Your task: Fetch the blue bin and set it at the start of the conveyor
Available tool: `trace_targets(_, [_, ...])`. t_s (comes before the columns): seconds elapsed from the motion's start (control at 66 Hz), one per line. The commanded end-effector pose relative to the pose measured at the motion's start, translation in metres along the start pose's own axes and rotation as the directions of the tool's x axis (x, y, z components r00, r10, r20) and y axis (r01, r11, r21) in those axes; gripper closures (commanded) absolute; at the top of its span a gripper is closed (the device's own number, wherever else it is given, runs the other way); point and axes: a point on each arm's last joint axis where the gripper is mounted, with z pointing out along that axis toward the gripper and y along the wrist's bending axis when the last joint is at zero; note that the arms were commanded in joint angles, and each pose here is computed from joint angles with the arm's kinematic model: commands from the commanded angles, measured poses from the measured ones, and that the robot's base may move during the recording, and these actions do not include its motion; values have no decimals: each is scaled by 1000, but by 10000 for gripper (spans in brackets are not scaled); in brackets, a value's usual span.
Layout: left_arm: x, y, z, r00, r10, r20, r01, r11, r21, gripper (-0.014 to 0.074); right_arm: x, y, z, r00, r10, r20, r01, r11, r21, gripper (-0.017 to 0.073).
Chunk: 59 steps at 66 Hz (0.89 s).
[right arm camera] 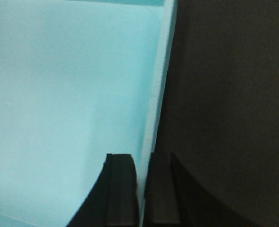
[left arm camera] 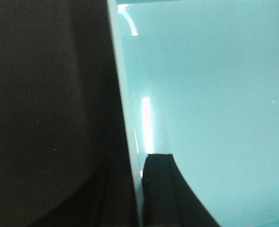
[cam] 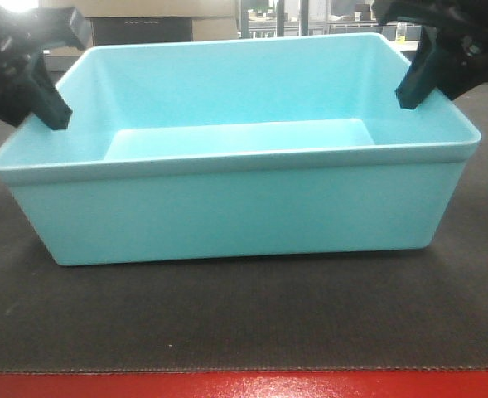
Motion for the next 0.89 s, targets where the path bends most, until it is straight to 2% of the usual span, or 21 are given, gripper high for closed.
trace_targets(0.0, [-2, 7, -1, 999, 34, 16, -34, 999, -31, 512, -5, -7, -4, 997, -65, 45, 63, 997, 46, 505])
trace_targets(0.076, [-3, 7, -3, 999, 34, 26, -33, 999, -29, 322, -5, -7, -4, 997, -65, 39, 63, 997, 46, 304])
trace_targets(0.091, [-3, 7, -4, 999, 34, 22, -33, 999, -31, 258, -4, -7, -4, 997, -65, 35, 63, 997, 46, 260])
trace_targets(0.182, [-9, 6, -12, 999, 32, 26, -31, 999, -34, 2, -6, -7, -7, 997, -65, 27, 64, 997, 44, 9])
trace_targets(0.197, [-10, 6, -13, 999, 34, 27, -33, 999, -35, -33, -7, -6, -9, 997, -66, 27, 64, 997, 44, -24])
trace_targets(0.212, [-11, 6, -15, 999, 33, 29, -32, 999, -36, -33, -8, -6, -10, 997, -66, 26, 65, 997, 43, -17])
trace_targets(0.333, [-23, 5, -38, 998, 34, 57, -32, 999, -43, 70, -18, -3, -31, 996, -80, 50, 78, 996, 44, 7])
trace_targets(0.485, [-29, 9, -79, 989, 70, 130, -61, 995, -77, 204, -23, 0, -66, 983, -117, 144, 109, 992, 62, 89])
trace_targets(0.591, [-25, 14, -104, 981, 105, 163, -86, 989, -119, 321, -18, -3, -91, 973, -165, 164, 148, 983, 110, 242])
trace_targets(0.697, [-17, 20, -122, 969, 148, 197, -116, 980, -164, 476, -9, -9, -110, 968, -172, 182, 146, 978, 148, 455])
trace_targets(0.833, [3, 25, -127, 964, 167, 206, -131, 975, -178, 689, 7, -27, -121, 967, -131, 219, 89, 977, 195, 708])
trace_targets(0.878, [11, 28, -127, 964, 160, 212, -123, 977, -175, 704, 15, -33, -119, 970, -116, 216, 70, 975, 210, 724])
